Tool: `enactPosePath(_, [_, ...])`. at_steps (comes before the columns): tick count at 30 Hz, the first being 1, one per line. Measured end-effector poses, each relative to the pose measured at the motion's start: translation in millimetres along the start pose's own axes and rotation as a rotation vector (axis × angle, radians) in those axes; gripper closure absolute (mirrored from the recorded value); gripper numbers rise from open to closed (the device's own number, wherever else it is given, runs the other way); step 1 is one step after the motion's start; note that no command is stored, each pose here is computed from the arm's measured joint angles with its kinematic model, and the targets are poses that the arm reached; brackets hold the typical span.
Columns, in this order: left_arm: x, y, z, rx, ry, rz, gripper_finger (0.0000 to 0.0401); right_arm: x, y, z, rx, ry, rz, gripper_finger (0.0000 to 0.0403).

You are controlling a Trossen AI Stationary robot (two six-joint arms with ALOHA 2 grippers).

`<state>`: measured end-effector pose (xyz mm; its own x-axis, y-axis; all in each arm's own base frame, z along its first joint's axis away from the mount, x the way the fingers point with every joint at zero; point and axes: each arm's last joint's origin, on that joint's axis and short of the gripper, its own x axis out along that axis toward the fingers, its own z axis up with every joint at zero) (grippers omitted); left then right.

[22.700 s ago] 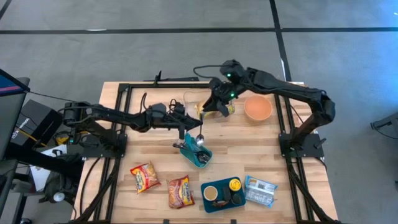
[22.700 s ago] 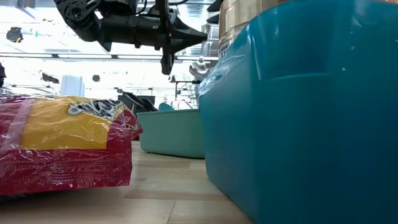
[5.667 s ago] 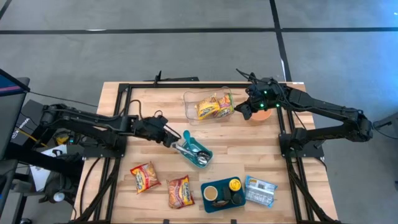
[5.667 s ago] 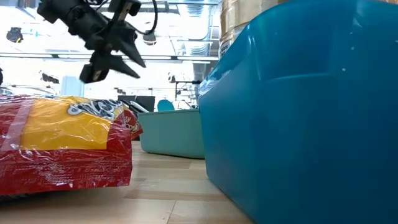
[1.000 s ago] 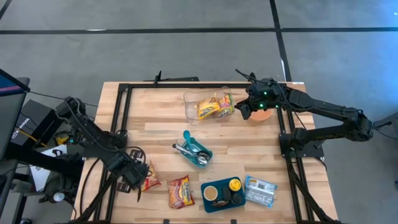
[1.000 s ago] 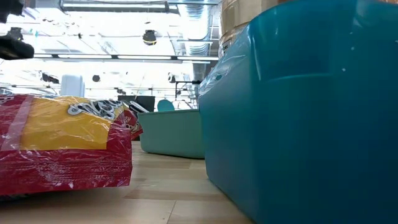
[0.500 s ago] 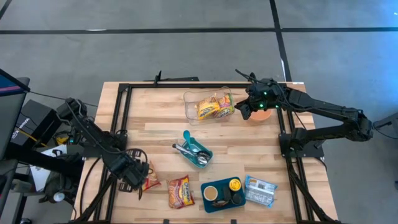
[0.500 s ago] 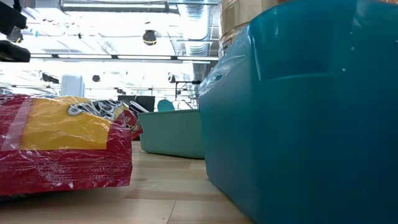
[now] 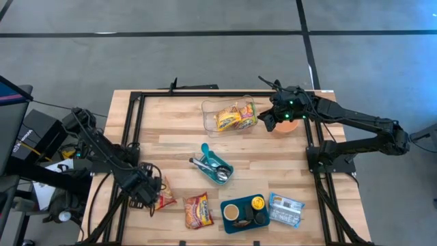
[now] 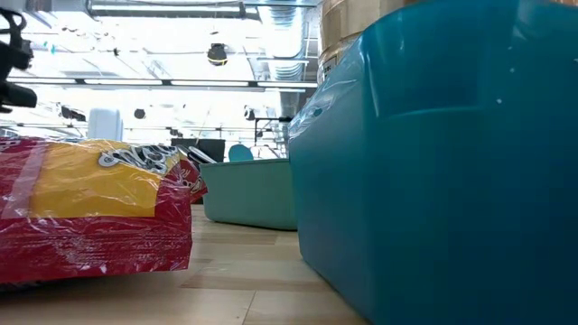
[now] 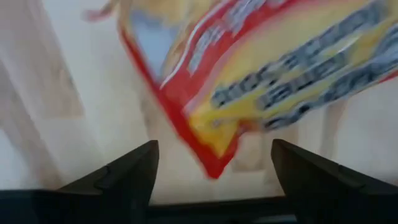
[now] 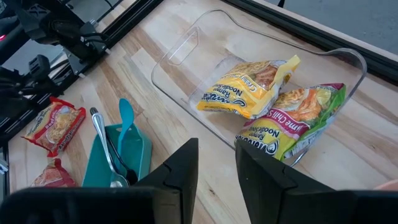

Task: Pick & Place Food Item
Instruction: Put the orange noodle pack into the transparent bin

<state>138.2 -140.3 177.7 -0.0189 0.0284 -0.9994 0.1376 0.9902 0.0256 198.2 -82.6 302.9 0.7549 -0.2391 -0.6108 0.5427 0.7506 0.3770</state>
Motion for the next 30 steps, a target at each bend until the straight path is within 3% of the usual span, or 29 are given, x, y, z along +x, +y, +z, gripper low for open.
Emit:
enactPosePath(11, [18.4, 3.3, -4.5, -0.007, -0.009, -0.010, 0.0103, 0.0, 0.0, -0.1, -0.001, 0.001, 0.000, 0.0301])
enactPosePath(30, [25.8, 6.2, -8.3, -0.007, 0.001, 0.003, 0.0114, 0.0, 0.0, -0.1, 0.000, 0.001, 0.000, 0.0301])
